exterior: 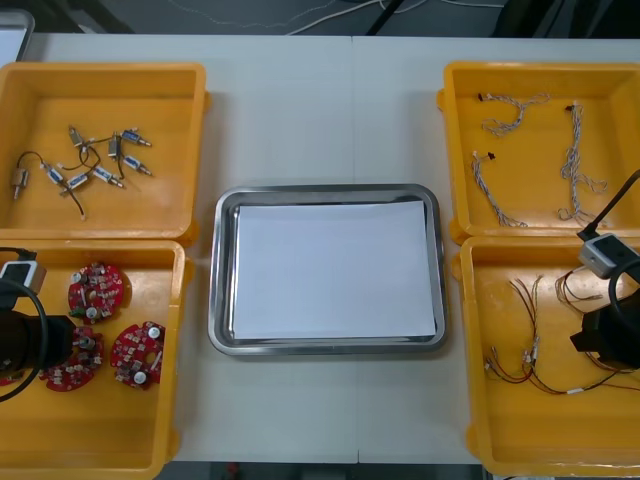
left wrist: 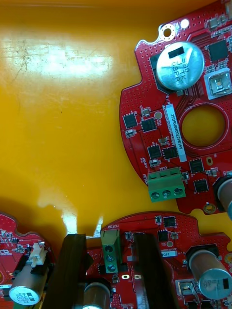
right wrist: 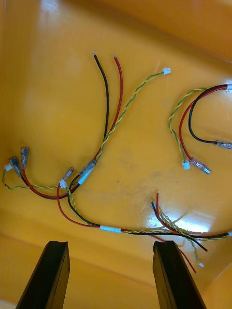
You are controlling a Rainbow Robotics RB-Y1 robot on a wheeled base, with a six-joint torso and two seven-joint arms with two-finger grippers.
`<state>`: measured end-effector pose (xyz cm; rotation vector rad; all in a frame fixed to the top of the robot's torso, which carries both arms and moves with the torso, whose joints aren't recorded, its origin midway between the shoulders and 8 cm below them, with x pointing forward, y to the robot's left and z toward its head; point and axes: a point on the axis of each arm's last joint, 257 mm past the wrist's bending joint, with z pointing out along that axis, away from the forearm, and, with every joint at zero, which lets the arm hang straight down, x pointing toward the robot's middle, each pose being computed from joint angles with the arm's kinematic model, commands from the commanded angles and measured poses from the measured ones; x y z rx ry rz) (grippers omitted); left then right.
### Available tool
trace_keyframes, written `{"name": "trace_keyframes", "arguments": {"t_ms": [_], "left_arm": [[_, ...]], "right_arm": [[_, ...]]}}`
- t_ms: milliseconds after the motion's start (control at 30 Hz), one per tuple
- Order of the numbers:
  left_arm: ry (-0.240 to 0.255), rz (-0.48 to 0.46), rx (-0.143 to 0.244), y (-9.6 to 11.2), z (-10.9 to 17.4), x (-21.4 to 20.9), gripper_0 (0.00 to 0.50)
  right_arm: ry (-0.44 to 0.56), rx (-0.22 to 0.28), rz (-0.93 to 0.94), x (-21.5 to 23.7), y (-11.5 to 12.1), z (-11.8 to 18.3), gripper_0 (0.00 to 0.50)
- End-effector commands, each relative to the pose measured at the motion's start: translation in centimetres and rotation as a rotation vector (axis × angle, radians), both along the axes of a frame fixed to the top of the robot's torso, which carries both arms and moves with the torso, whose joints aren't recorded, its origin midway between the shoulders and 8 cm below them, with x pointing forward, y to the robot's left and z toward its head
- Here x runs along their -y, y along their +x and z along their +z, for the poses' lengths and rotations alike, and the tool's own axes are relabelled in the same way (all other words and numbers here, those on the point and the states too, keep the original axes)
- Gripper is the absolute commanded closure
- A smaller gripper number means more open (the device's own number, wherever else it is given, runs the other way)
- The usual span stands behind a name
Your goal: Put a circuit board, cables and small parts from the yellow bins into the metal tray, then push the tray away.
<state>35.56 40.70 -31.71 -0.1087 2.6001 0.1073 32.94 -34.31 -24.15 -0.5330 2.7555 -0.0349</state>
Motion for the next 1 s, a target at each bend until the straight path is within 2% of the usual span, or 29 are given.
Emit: {"name": "trace_keyframes", "arguments": {"t_ms": [33, 167, 200, 267, 300, 467, 700, 1000], "left_arm": [[-0.041, 0.059, 0.002, -0.4, -1.0, 0.7, 0.294], [-0.039, 0.061, 0.002, -0.4, -1.1, 0.7, 0.331], [-0.039, 0.062, 0.001, -0.4, -1.2, 0.6, 0.356], [-0.04, 0.062, -0.001, -0.4, -1.3, 0.6, 0.469], [-0.04, 0.062, -0.001, -0.3, -1.4, 0.6, 0.497], [-0.041, 0.064, -0.001, -0.4, -1.4, 0.5, 0.5], [-0.053, 0.066, -0.005, -0.5, -0.8, 0.5, 0.5], [-0.071, 0.06, 0.005, -0.7, 1.8, 0.8, 0.5]], "right_arm": [[-0.121, 0.019, 0.138, 2.6, -0.5, 1.5, 0.0], [-0.174, 0.034, 0.273, 3.1, -0.6, 1.3, 0.0], [-0.186, 0.04, 0.302, 3.2, -0.5, 1.3, 0.0], [-0.212, 0.063, 0.373, 3.4, -0.3, 1.2, 0.0], [-0.218, 0.07, 0.39, 3.5, -0.2, 1.2, 0.0], [-0.258, 0.122, 0.521, 3.6, 0.0, 0.7, 0.0], [-0.293, 0.142, 0.623, 4.0, -0.9, -0.8, 0.0], [-0.353, 0.155, 0.779, 4.3, -1.8, -2.0, 0.0]]}}
